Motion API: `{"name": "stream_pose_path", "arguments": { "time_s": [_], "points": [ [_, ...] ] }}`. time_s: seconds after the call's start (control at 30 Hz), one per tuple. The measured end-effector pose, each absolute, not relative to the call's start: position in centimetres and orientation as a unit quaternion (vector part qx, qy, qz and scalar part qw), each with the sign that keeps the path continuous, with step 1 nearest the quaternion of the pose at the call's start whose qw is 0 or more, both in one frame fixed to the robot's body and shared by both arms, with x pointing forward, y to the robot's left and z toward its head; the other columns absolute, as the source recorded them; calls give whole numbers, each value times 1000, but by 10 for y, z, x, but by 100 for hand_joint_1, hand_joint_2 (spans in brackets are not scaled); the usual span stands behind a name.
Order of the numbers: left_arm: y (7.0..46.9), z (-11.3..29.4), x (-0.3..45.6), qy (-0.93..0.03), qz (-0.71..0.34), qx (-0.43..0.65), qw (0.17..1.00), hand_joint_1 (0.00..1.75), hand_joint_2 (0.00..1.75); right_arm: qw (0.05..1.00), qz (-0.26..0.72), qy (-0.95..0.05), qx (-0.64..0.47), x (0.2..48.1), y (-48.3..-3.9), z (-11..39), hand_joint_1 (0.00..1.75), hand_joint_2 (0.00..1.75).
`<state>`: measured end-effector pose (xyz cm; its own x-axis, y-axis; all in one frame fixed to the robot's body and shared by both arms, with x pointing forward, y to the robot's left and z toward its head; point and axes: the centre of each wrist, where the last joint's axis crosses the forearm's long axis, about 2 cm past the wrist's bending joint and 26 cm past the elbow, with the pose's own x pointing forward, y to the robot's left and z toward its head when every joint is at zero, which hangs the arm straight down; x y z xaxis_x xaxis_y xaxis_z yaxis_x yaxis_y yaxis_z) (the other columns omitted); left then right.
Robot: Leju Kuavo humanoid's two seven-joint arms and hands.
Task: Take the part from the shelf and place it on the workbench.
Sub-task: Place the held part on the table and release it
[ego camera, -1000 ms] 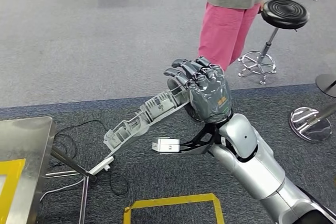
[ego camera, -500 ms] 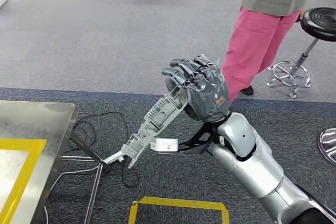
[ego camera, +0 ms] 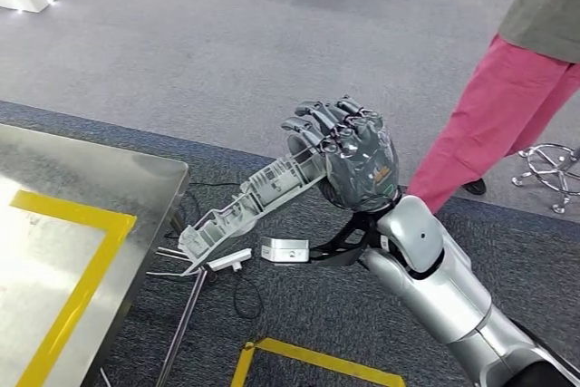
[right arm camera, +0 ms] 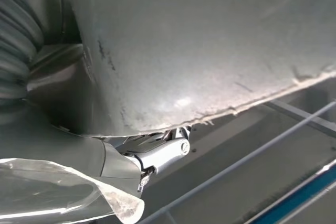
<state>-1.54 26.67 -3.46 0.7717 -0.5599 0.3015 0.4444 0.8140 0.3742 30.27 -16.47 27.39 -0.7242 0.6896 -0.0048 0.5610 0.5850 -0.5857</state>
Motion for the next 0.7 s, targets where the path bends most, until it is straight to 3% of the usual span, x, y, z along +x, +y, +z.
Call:
{"name": "stream_pose_path", "arguments": {
  "time_s": [0.7],
  "points": [
    [268,-35,-17,-203,-276,141,929,0,175,110,286,-883,-355,303,-164,275,175,175]
  ]
}}
